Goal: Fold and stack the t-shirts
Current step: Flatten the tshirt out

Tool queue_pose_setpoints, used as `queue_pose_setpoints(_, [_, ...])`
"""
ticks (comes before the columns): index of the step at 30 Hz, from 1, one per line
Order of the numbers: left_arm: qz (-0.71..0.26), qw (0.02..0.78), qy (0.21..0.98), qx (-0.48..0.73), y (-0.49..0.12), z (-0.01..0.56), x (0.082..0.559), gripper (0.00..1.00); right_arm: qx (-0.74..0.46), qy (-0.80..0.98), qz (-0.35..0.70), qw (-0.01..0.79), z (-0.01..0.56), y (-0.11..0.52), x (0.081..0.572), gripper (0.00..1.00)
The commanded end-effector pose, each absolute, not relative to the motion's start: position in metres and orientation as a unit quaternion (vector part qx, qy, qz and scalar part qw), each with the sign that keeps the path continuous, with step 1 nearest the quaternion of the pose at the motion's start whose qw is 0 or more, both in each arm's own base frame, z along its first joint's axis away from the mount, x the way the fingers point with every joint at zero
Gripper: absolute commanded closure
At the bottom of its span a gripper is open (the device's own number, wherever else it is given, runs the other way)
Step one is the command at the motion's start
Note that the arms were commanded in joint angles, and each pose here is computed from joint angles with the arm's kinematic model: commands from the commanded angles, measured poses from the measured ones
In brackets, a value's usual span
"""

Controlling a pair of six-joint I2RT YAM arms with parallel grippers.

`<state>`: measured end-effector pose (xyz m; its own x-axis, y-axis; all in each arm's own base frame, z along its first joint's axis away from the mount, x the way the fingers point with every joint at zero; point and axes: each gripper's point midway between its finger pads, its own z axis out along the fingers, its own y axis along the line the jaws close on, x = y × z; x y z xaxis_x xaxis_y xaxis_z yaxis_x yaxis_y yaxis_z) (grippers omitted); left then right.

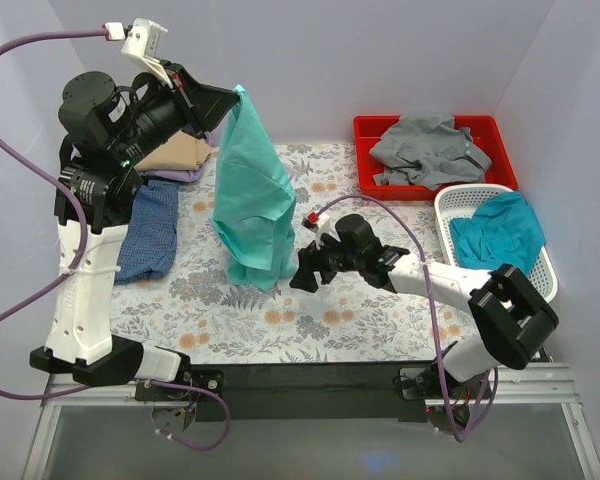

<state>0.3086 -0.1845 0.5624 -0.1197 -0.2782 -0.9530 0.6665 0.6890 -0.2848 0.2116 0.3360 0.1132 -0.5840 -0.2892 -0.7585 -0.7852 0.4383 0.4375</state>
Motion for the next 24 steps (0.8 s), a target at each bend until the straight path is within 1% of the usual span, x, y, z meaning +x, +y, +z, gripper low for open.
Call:
queue_pose_setpoints(1, [-0.378,0.676,0.611,0.164,-0.180,0.598,0.278,1.00,-0.369,0.744,0.413,0.373,0.137,0.370,0.239,0.23])
queue_pose_setpoints(2, [-0.377,0.679,0.609,0.164,-0.179,0.601,0.274,1.00,-0.374,0.731,0.421,0.387,0.140,0.377,0.245,0.23])
queue_pose_setpoints(4, [-0.376,0.681,0.606,0.165,-0.177,0.604,0.270,1.00,-0.378,0.730,0.424,0.379,0.129,0.389,0.252,0.23])
queue_pose_setpoints(9, [-0.363,0.695,0.600,0.162,-0.170,0.610,0.262,1.00,-0.377,0.711,0.457,0.378,0.126,0.416,0.258,0.24])
queue_pose_setpoints(10, [-0.363,0.696,0.598,0.162,-0.169,0.611,0.260,1.00,-0.377,0.717,0.457,0.369,0.116,0.420,0.260,0.25])
queue_pose_setpoints(11, [-0.362,0.696,0.598,0.163,-0.169,0.611,0.259,1.00,-0.377,0.715,0.463,0.363,0.114,0.427,0.261,0.30])
queue_pose_setpoints(12, [-0.361,0.696,0.599,0.162,-0.168,0.611,0.259,1.00,-0.375,0.716,0.463,0.363,0.113,0.430,0.263,0.43])
queue_pose_setpoints(13, [-0.359,0.698,0.598,0.161,-0.167,0.612,0.257,1.00,-0.373,0.716,0.463,0.366,0.110,0.432,0.264,0.52])
queue_pose_setpoints(14, [-0.359,0.698,0.598,0.161,-0.167,0.612,0.257,1.00,-0.372,0.716,0.462,0.368,0.109,0.433,0.265,0.66])
queue_pose_setpoints(15, [-0.358,0.699,0.598,0.161,-0.166,0.612,0.254,1.00,-0.371,0.716,0.461,0.371,0.106,0.434,0.267,0.74])
queue_pose_setpoints(16, [-0.355,0.701,0.598,0.160,-0.165,0.612,0.255,1.00,-0.371,0.716,0.461,0.372,0.106,0.435,0.268,0.94])
queue_pose_setpoints(17, [-0.352,0.702,0.599,0.157,-0.163,0.612,0.255,1.00,-0.372,0.713,0.462,0.373,0.107,0.436,0.268,0.99])
queue_pose_setpoints(20, [-0.332,0.708,0.605,0.150,-0.158,0.607,0.259,1.00,-0.366,0.713,0.447,0.397,0.123,0.422,0.267,0.99])
queue_pose_setpoints(21, [-0.320,0.710,0.612,0.139,-0.153,0.604,0.265,1.00,-0.351,0.738,0.412,0.403,0.118,0.411,0.274,0.99])
queue_pose_setpoints(22, [-0.308,0.710,0.618,0.136,-0.151,0.599,0.269,1.00,-0.350,0.738,0.398,0.418,0.132,0.399,0.273,0.99])
queue_pose_setpoints(24, [-0.272,0.709,0.642,0.107,-0.139,0.584,0.284,1.00,-0.326,0.760,0.324,0.459,0.158,0.360,0.279,0.99])
